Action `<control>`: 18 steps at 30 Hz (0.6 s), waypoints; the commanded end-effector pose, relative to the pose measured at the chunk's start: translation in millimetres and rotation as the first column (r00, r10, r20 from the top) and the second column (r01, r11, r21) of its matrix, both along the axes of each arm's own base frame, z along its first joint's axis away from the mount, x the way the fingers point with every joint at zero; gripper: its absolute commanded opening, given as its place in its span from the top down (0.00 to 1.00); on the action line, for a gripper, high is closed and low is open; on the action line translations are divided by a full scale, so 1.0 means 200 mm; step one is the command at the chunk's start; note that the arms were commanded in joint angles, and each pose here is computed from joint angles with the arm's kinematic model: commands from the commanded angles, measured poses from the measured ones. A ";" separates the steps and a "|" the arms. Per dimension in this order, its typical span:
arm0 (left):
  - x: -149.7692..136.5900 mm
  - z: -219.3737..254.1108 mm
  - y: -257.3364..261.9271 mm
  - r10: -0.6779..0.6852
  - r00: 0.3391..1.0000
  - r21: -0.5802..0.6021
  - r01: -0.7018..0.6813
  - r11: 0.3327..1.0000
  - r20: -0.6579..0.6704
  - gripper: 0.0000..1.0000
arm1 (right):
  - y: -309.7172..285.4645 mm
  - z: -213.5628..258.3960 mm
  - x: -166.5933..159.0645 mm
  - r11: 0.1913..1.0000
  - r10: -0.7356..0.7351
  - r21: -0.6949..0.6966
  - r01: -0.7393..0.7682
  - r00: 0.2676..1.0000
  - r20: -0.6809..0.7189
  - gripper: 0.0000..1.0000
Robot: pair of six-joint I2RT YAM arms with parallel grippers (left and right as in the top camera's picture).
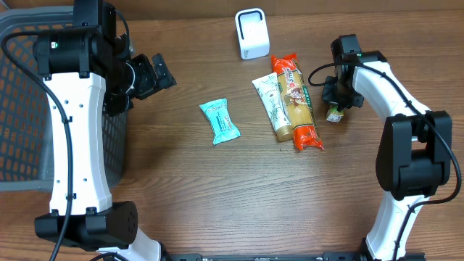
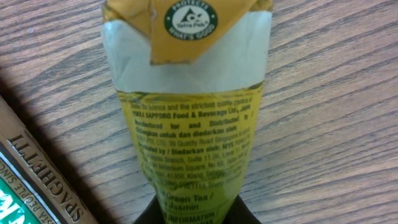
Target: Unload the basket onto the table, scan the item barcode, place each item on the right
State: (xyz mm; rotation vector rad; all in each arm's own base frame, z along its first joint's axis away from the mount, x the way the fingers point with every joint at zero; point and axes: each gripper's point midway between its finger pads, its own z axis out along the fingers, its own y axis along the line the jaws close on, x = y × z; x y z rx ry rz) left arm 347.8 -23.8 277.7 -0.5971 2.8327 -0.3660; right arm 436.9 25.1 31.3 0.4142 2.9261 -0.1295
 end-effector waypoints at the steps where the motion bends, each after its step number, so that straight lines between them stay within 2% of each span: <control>1: 0.00 0.00 -0.01 -0.025 1.000 0.010 0.025 1.000 0.005 0.00 | 0.00 0.05 0.06 1.000 0.002 -0.003 -0.002 0.999 0.041 0.90; 5: 0.00 0.00 -0.01 -0.025 1.000 0.010 0.025 1.000 0.004 0.01 | 0.01 0.09 0.07 1.000 0.002 -0.001 -0.002 0.999 0.047 0.94; 11: 0.00 0.00 -0.01 -0.025 1.000 0.011 0.024 1.000 0.005 0.00 | 0.02 0.27 0.17 1.000 0.002 0.009 -0.003 0.994 0.105 0.95; 18: 0.00 0.00 -0.01 -0.025 1.000 0.010 0.025 1.000 0.004 0.00 | 0.16 0.58 0.40 0.987 0.027 0.142 -0.074 0.952 0.305 0.95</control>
